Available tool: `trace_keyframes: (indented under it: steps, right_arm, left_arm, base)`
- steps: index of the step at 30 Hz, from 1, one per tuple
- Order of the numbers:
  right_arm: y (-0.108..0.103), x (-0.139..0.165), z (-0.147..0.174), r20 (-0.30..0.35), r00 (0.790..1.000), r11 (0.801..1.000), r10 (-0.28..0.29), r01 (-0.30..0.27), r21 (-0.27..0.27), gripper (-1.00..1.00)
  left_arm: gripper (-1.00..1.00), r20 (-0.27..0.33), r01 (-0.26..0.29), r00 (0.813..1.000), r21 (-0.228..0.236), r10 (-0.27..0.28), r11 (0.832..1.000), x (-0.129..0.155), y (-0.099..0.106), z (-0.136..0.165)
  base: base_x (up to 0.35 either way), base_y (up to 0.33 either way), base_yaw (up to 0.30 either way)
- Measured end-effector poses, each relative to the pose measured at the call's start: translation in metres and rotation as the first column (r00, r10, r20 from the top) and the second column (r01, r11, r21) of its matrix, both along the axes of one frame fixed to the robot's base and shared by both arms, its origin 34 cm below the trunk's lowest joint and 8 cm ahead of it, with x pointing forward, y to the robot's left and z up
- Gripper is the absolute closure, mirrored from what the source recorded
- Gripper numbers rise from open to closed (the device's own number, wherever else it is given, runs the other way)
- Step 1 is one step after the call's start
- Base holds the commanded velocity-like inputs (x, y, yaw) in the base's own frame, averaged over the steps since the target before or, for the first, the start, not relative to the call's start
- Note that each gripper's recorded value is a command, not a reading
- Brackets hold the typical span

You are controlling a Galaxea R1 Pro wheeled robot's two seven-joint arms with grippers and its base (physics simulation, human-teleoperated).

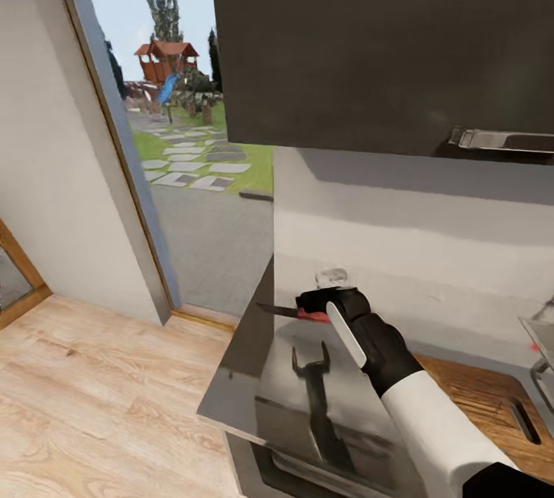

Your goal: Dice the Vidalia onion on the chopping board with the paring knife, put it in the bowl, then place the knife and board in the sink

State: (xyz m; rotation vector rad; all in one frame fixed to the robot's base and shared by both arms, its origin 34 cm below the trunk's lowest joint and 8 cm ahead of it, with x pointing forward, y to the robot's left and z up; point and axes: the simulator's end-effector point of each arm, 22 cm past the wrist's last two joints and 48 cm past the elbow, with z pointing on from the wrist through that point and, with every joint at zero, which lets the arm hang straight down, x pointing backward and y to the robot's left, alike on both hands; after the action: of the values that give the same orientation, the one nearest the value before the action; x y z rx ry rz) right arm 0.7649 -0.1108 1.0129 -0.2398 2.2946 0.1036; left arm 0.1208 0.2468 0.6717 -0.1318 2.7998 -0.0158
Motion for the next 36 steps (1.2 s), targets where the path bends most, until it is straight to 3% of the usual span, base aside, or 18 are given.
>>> trace_keyframes:
  steps: [9, 36]
  right_arm:
    - [0.000, 0.000, -0.001, -0.001, 1.000, 1.000, -0.001, 0.001, 0.000, -1.00]
    - [-0.001, 0.000, 0.011, 0.018, 1.000, 1.000, -0.001, 0.001, -0.002, -1.00]
  left_arm:
    - [-1.00, -0.001, 0.000, 1.000, 0.001, 0.000, 1.000, 0.000, 0.000, 0.000]
    - [-1.00, 0.020, 0.001, 1.000, 0.001, -0.001, 1.000, 0.007, 0.001, 0.000]
  base:
    - [0.062, -0.049, 0.010]
    - [0.012, 0.007, -0.239]
